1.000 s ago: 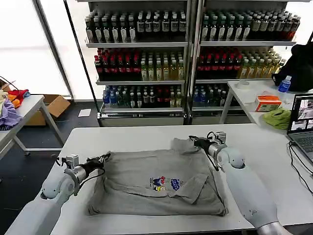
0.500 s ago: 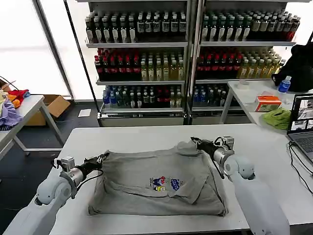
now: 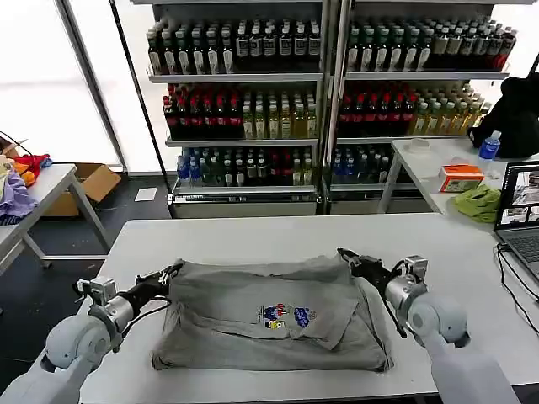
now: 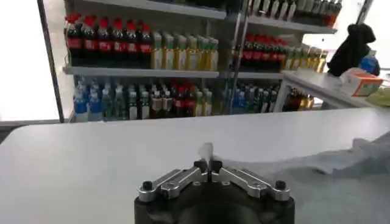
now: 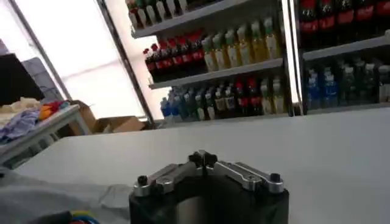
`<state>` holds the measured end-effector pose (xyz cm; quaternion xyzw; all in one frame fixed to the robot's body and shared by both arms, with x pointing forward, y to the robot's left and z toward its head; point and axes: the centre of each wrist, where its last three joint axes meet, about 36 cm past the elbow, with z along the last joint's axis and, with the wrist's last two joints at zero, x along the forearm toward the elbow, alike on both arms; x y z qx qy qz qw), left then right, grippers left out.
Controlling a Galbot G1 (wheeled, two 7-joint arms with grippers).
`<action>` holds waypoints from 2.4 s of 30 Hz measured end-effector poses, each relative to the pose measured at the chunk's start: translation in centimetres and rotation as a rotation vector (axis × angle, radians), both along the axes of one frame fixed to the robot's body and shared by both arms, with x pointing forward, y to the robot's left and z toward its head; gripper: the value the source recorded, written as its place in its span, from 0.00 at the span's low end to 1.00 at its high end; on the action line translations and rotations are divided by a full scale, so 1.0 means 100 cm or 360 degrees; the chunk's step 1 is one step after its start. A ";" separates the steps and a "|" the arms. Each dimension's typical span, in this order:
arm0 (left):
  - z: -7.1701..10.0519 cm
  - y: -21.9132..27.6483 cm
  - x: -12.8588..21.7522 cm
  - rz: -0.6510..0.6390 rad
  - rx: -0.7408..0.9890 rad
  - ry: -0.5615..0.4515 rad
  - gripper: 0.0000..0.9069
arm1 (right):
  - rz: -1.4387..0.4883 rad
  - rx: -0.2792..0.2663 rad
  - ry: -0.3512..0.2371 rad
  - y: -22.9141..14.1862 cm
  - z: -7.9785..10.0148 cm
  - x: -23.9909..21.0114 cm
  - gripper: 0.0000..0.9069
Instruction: Fold and organize the clothes.
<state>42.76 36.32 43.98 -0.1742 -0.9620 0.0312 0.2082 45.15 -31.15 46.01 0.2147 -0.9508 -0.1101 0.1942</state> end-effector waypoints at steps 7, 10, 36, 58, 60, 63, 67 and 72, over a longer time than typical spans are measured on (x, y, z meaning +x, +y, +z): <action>-0.001 -0.007 -0.026 0.0001 -0.0011 0.0008 0.01 | -0.0031 0.0025 0.0015 -0.009 0.003 -0.036 0.00; -0.001 -0.010 -0.038 0.0001 -0.0006 0.0024 0.01 | -0.0044 0.0046 0.0032 -0.012 0.003 -0.053 0.00; -0.015 -0.027 -0.124 0.0035 0.0116 0.0179 1.00 | -0.0108 0.0015 0.0157 -0.012 -0.010 -0.130 1.00; -0.017 -0.054 -0.151 0.0370 0.0161 0.0015 1.00 | -0.0260 -0.0217 -0.0363 -0.018 -0.035 -0.149 1.00; -0.022 -0.063 -0.153 0.0396 0.0142 0.0009 1.00 | -0.0285 -0.0225 -0.0380 -0.019 -0.037 -0.151 1.00; -0.028 -0.071 -0.152 0.0434 0.0131 -0.0003 1.00 | -0.0319 -0.0228 -0.0406 -0.020 -0.037 -0.151 1.00; -0.037 -0.078 -0.149 0.0481 0.0120 -0.0014 0.83 | -0.0352 -0.0217 -0.0416 -0.022 -0.040 -0.152 1.00; -0.050 -0.082 -0.146 0.0529 0.0116 0.0001 0.82 | -0.0405 -0.0176 -0.0418 -0.021 -0.040 -0.152 1.00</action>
